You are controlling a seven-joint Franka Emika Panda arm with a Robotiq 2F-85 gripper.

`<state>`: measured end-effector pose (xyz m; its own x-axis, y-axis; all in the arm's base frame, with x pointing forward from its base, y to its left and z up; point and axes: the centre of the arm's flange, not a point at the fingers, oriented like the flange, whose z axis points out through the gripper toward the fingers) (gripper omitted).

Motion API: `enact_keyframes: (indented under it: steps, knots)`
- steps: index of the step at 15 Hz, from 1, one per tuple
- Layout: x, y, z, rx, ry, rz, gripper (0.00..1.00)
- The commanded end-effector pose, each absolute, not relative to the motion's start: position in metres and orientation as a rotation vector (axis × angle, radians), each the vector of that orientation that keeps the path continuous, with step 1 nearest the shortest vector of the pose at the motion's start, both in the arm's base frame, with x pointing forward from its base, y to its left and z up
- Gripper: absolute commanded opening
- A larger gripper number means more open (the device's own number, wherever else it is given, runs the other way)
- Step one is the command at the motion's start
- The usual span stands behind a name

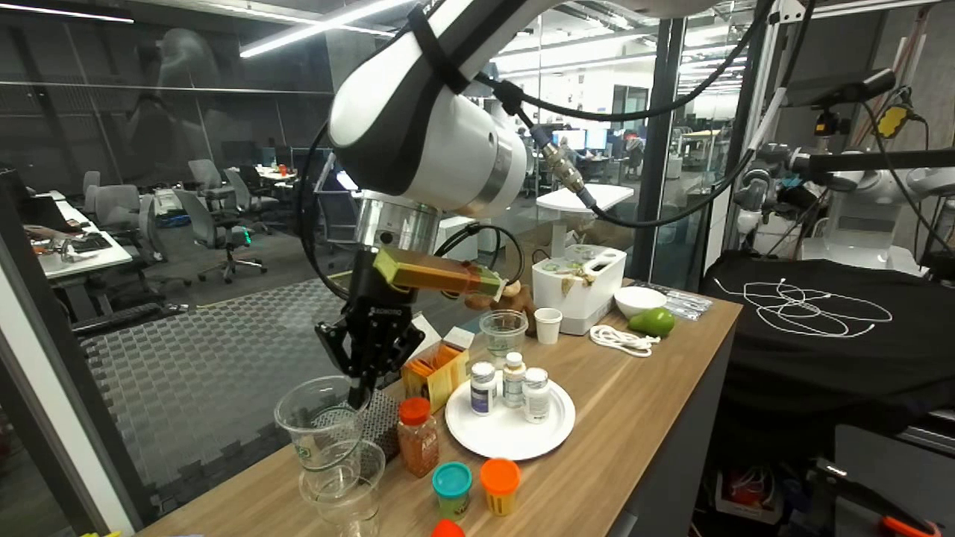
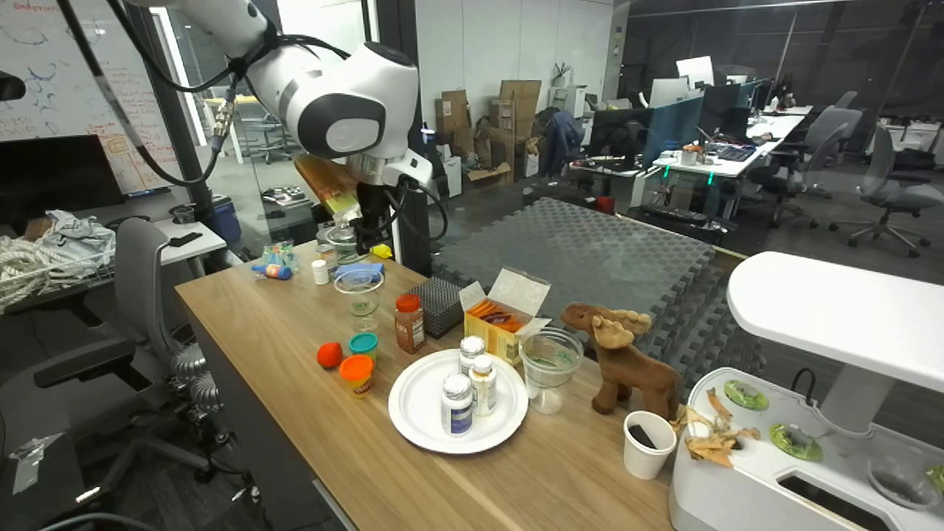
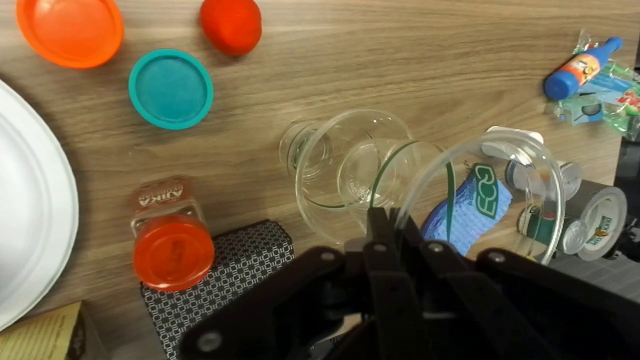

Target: Pick up all the objects surrounding the white plate and arrange them on the plate

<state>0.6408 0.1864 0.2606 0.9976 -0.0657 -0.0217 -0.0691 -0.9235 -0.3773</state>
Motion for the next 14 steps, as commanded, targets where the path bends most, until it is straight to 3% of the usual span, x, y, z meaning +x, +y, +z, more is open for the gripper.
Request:
enact_keyframes:
  steps: [1,3,4,7,14]
  knots:
    - [0.646,0.187,0.256,-2.738,0.077,-0.005,0.01]
    - [0.645,0.187,0.252,-2.739,0.07,0.002,0.09]
    - [0.645,0.186,0.25,-2.738,0.067,0.004,0.32]
    - [0.643,0.187,0.249,-2.736,0.057,0.007,0.43]
    - [0.639,0.191,0.242,-2.746,0.038,0.012,0.96]
